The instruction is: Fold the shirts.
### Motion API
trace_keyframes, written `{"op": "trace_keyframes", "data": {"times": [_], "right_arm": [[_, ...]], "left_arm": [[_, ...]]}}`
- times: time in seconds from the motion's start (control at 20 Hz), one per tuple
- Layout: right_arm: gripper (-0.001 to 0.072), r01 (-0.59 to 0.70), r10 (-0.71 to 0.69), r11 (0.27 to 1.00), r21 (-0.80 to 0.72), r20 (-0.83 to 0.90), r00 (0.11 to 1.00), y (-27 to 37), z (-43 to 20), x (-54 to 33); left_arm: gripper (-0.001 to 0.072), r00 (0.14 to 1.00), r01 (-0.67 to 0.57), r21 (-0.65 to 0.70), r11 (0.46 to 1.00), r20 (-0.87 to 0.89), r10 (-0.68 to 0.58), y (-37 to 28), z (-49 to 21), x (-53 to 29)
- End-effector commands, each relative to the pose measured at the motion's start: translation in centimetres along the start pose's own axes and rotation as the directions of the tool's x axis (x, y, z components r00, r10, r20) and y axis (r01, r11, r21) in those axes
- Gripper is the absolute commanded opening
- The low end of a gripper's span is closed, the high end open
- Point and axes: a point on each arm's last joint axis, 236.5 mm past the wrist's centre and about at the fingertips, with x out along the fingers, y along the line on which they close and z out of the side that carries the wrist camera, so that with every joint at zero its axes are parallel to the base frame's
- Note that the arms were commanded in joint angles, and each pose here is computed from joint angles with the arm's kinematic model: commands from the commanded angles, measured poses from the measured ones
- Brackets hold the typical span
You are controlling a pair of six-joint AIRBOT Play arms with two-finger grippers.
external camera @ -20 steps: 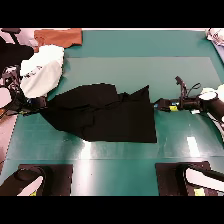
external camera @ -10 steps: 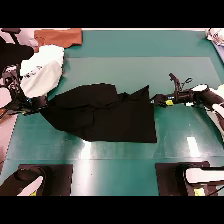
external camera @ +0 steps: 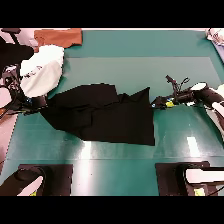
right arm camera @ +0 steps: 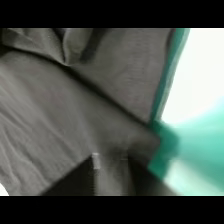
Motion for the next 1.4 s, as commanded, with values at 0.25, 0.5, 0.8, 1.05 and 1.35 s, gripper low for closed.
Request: {"op": "trace_keyframes", "data": {"times": [0.25,0.5,0.8,1.05,1.35], "right_arm": [[0.0421,0.131,-0.130,0.991,-0.008,0.028,0.991,-0.9,-0.5,-4.2],[0.0470,0.130,-0.130,0.992,0.001,-0.004,0.992,-1.2,-1.1,-3.5],[0.0285,0.100,-0.102,0.995,-0.018,-0.148,0.984,0.1,-3.4,1.3],[0.0015,0.136,-0.138,0.984,-0.117,-0.012,0.990,3.3,1.0,-3.1],[0.0014,0.249,-0.211,0.958,-0.144,0.235,0.949,5.5,4.4,-12.8]], "left_arm": [[0.0029,1.000,0.001,0.000,1.000,0.002,-0.001,0.0,0.0,0.0],[0.0029,1.000,0.009,-0.001,1.000,0.005,-0.009,-0.2,0.1,0.0],[0.0028,1.000,0.019,-0.006,1.000,0.022,-0.019,-0.4,0.5,0.0],[0.0028,0.996,0.070,-0.027,0.997,0.059,-0.068,-1.6,1.4,-0.1],[0.0028,0.979,0.145,-0.107,0.984,0.157,-0.127,-3.0,3.7,-0.5]]}}
